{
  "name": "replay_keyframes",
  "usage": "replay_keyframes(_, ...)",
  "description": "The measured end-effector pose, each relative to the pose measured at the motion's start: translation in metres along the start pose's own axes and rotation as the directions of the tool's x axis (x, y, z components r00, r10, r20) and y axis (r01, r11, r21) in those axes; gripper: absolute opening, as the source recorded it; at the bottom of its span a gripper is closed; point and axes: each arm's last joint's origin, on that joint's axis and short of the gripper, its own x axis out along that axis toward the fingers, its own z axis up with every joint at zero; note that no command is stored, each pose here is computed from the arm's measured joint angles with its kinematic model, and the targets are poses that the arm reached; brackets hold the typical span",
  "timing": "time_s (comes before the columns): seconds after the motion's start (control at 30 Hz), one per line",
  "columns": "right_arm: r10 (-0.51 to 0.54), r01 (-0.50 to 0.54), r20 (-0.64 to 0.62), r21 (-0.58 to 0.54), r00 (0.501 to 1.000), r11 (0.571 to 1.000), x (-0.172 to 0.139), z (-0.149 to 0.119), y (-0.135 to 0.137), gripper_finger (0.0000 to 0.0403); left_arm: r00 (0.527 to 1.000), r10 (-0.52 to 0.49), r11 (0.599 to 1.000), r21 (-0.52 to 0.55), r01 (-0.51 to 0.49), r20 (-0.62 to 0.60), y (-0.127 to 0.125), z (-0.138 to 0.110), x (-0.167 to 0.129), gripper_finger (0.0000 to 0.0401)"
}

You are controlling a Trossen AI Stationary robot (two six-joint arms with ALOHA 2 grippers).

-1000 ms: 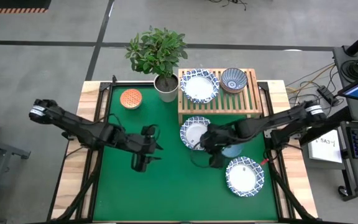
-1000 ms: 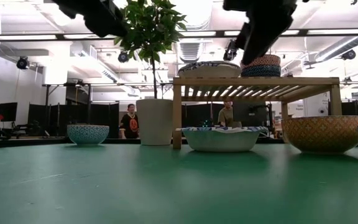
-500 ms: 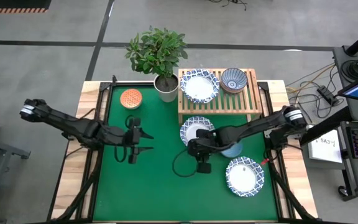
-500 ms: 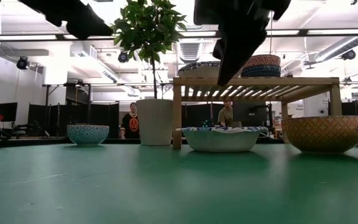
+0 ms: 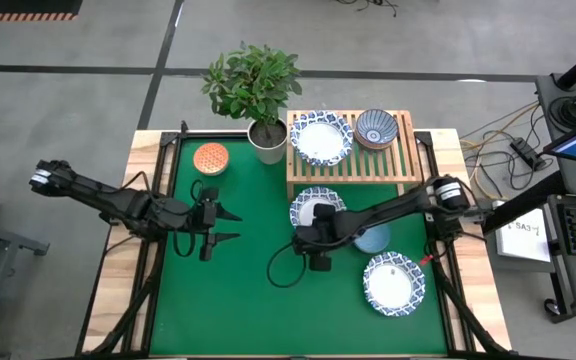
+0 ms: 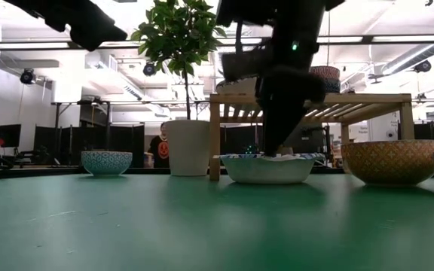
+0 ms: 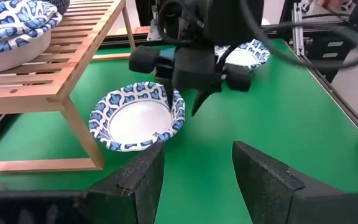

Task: Place and stack bowls onto a shelf
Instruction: Stack the top white plate on top of the white plate on the shelf

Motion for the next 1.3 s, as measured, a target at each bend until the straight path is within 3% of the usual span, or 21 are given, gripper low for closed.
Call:
replay_keyframes(0.27, -0.032, 0.033, -0.034, 0.027, 0.999, 0.999, 0.014, 0.000, -0.003, 0.0147, 1.000, 0.000, 1.000, 0.004, 0.000, -0.006, 0.000, -0.001, 0.001, 0.0173)
replay_keyframes(0.57, 0.002, 0.001, -0.084, 0.039, 0.996, 0.999, 0.025, -0.001, 0.000, 0.0022, 1.000, 0.000, 1.000, 0.011, 0.000, -0.005, 0.000, -0.001, 0.001, 0.0173)
replay_keyframes(0.67, 0.027, -0.024, -0.068, 0.043, 0.997, 0.999, 0.017, 0.002, 0.002, 0.0015, 1.000, 0.000, 1.000, 0.011, 0.000, -0.002, 0.000, 0.000, 0.001, 0.0173)
replay_keyframes(0.83, 0.112, -0.112, 0.024, 0.033, 0.993, 0.993, -0.017, 0.017, 0.009, 0.0013, 1.000, 0.000, 1.000, 0.014, 0.000, -0.001, 0.000, 0.000, 0.001, 0.0173)
replay_keyframes(1.07, 0.152, -0.142, 0.166, -0.066, 0.974, 0.988, -0.079, 0.043, 0.023, 0.0012, 1.000, 0.000, 1.000, 0.016, 0.000, -0.002, 0.000, 0.000, 0.001, 0.0173)
replay_keyframes(1.3, 0.071, -0.020, 0.340, -0.150, 0.938, 0.988, -0.147, 0.059, 0.025, 0.0012, 1.000, -0.001, 1.000, 0.016, 0.001, -0.002, 0.000, 0.000, 0.001, 0.0173)
